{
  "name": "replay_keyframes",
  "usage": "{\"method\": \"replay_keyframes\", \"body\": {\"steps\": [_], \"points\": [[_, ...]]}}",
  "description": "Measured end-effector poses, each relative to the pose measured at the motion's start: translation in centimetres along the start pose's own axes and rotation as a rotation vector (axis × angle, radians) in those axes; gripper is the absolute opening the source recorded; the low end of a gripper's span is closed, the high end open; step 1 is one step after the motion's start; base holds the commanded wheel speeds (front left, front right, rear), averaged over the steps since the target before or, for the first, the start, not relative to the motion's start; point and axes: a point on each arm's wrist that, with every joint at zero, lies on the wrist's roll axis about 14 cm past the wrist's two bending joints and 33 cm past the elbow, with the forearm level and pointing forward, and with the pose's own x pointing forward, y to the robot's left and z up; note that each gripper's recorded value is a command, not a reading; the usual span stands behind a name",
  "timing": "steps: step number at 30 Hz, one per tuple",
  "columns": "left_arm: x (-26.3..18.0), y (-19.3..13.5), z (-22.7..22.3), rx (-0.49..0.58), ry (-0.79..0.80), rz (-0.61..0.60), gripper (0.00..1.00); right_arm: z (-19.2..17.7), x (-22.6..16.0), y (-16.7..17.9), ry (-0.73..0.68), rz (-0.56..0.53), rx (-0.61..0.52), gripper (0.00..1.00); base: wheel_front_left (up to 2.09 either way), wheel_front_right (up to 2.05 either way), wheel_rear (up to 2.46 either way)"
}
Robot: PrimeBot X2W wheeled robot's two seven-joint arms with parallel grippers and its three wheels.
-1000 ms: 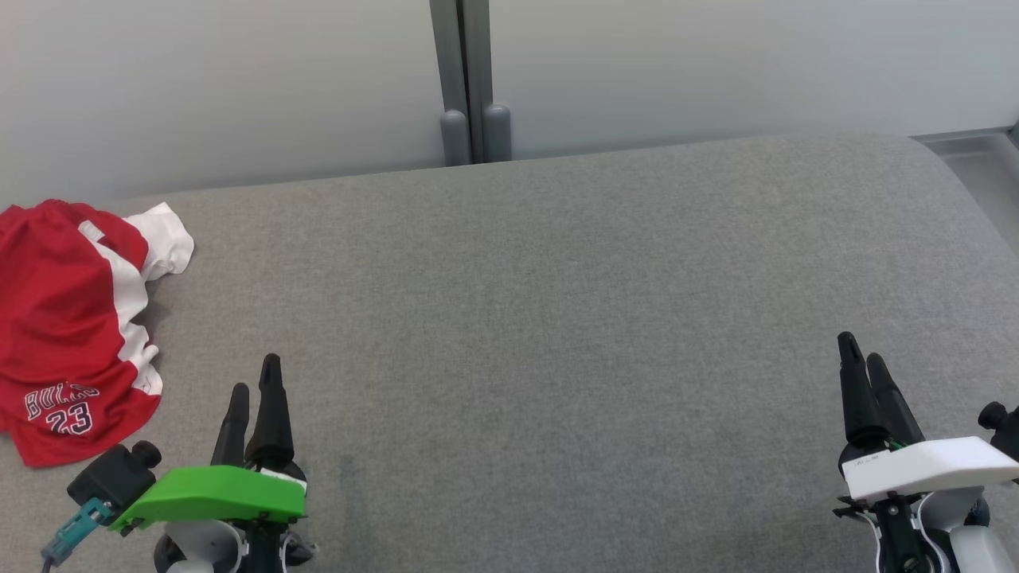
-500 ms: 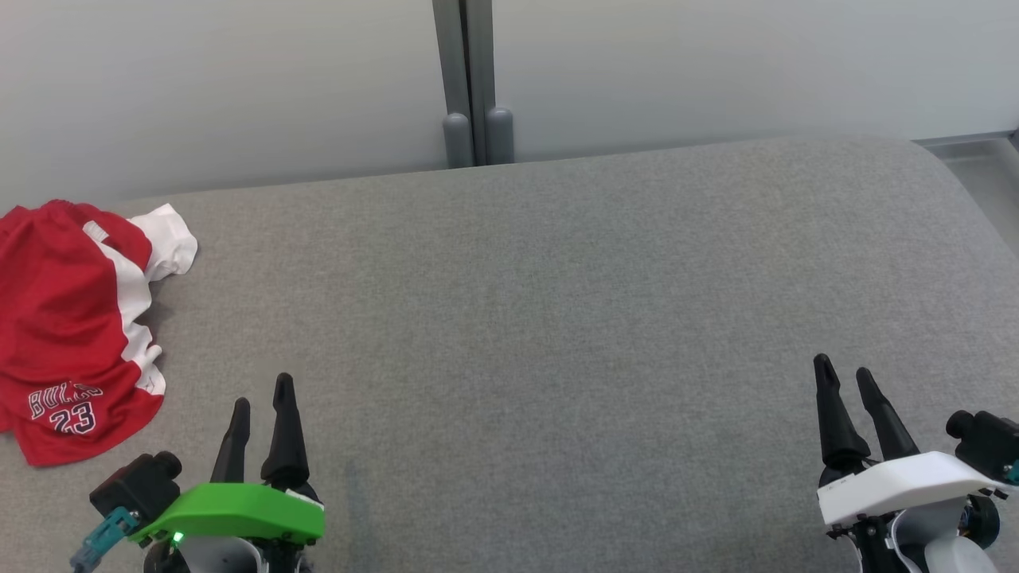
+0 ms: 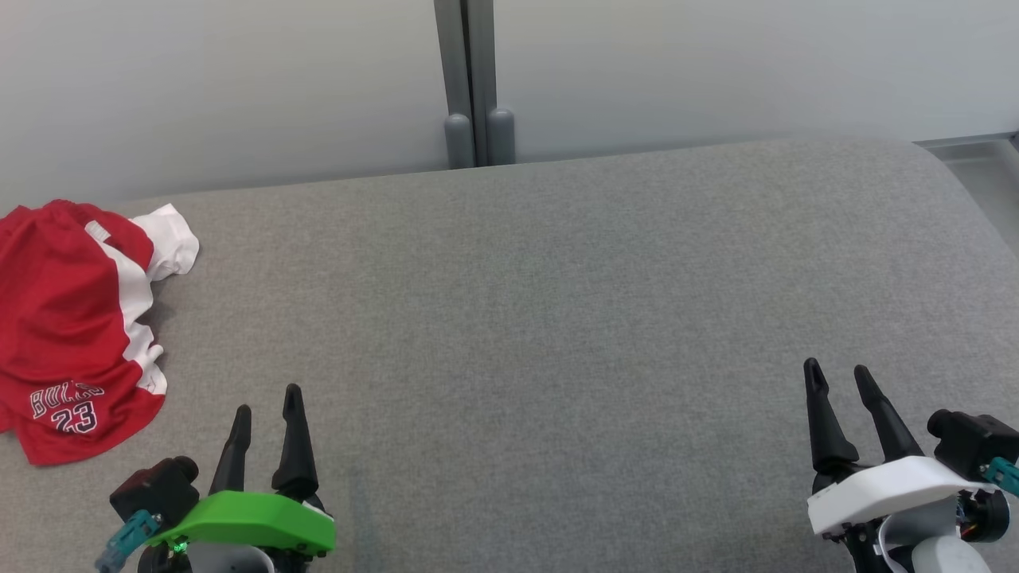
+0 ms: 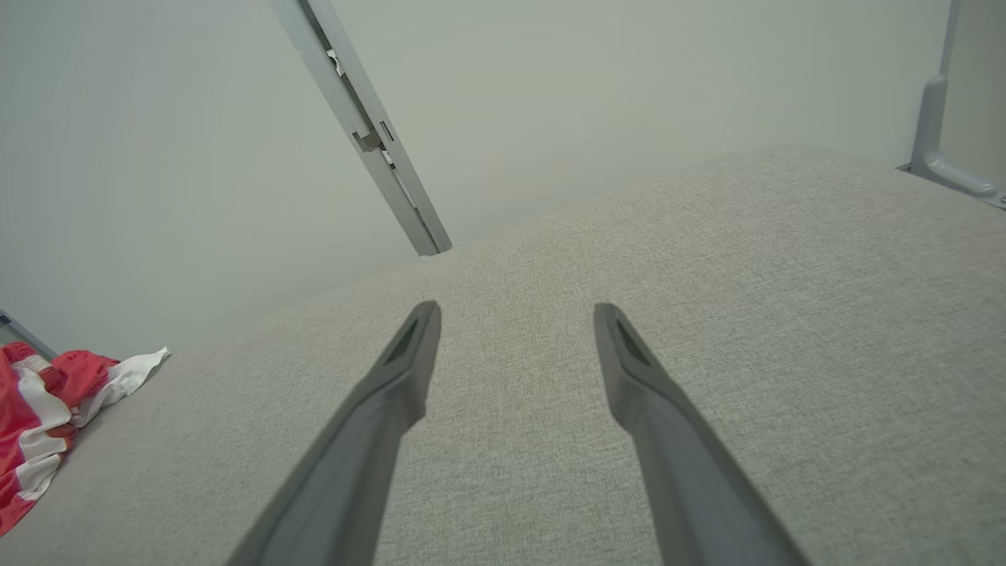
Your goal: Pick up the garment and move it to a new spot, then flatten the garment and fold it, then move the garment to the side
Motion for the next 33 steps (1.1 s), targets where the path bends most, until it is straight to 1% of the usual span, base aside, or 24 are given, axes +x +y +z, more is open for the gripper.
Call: {"method": "replay_keyframes", "body": {"steps": [17,33], "points": [[-0.3,0.2,-0.8,0.124,0.007,-0.006,1.00,0.2,0.1,0.7,-0.017,0.040,-0.167,1.00,0.00,0.00,0.00],[-0.6,0.2,-1.4,0.220,0.014,-0.024,1.00,-0.2,0.0,0.8,-0.015,0.057,-0.284,1.00,0.00,0.00,0.00]]}}
